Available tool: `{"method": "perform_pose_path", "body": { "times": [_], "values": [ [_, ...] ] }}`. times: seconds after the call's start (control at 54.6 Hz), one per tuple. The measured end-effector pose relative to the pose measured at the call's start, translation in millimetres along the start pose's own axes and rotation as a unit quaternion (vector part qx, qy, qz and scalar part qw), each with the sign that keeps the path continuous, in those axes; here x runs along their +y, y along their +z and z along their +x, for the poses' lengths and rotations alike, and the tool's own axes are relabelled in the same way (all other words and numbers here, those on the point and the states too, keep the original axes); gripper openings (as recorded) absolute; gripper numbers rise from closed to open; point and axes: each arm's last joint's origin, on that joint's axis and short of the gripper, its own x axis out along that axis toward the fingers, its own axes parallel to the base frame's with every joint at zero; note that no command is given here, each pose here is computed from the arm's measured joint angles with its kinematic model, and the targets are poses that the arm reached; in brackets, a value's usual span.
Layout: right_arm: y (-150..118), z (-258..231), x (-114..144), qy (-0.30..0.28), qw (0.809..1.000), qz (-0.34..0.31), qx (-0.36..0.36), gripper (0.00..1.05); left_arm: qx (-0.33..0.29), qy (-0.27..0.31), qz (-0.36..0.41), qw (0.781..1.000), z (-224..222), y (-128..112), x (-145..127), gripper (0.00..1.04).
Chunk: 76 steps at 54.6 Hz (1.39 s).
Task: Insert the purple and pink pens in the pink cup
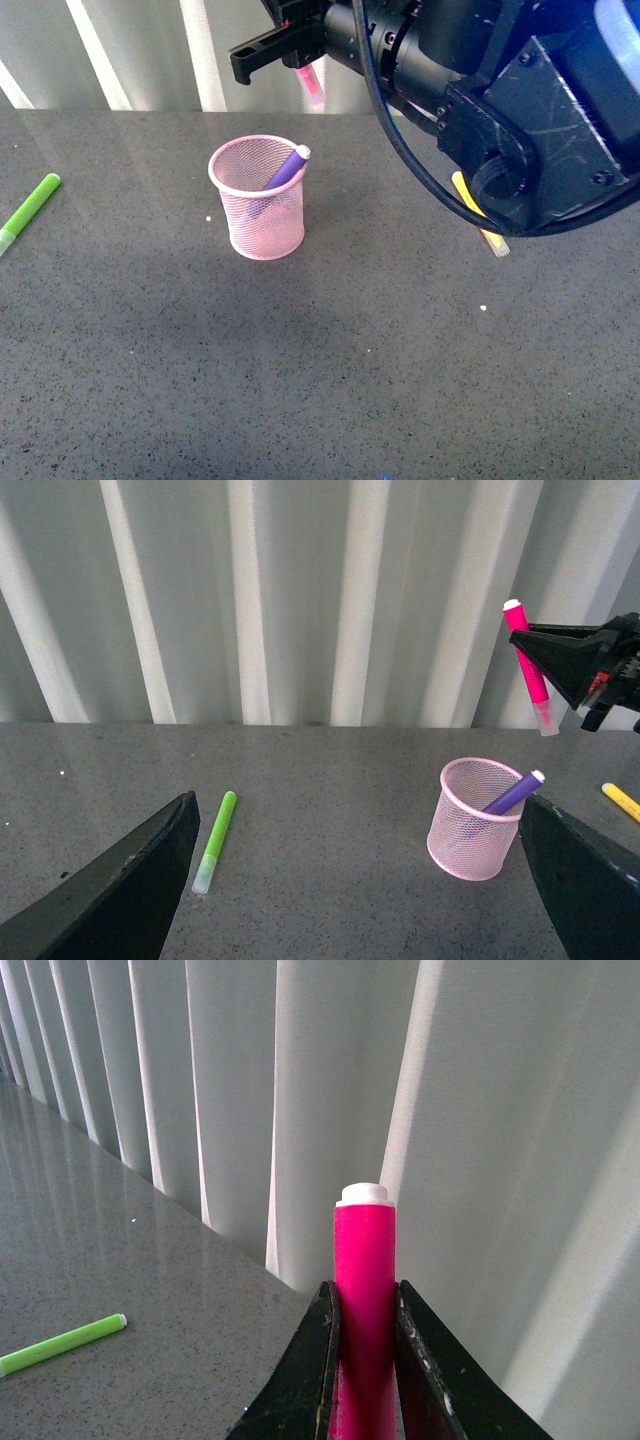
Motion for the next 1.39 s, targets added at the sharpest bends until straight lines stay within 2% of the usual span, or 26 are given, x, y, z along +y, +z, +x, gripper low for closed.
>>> {"method": "perform_pose_path", "body": {
  "times": [0.458,0.97,1.08,1.227,1.391],
  "values": [
    [-16,40,17,0.034,0.999,0.039,0.003,0.11,0.000,0.000,0.000,1.000,0,0,0,0.98],
    [-30,35,22,0.035,0.997,0.062,0.018,0.11,0.000,0.000,0.000,1.000,0,0,0,0.98],
    [-32,33,20,0.032,0.997,0.063,0.025,0.33,0.000,0.000,0.000,1.000,0,0,0,0.98],
    [-34,33,19,0.029,0.997,0.065,0.030,0.68,0.000,0.000,0.000,1.000,0,0,0,0.98],
    [-34,32,18,0.025,0.997,0.065,0.031,0.97,0.000,0.000,0.000,1.000,0,0,0,0.98]
  ]
}}
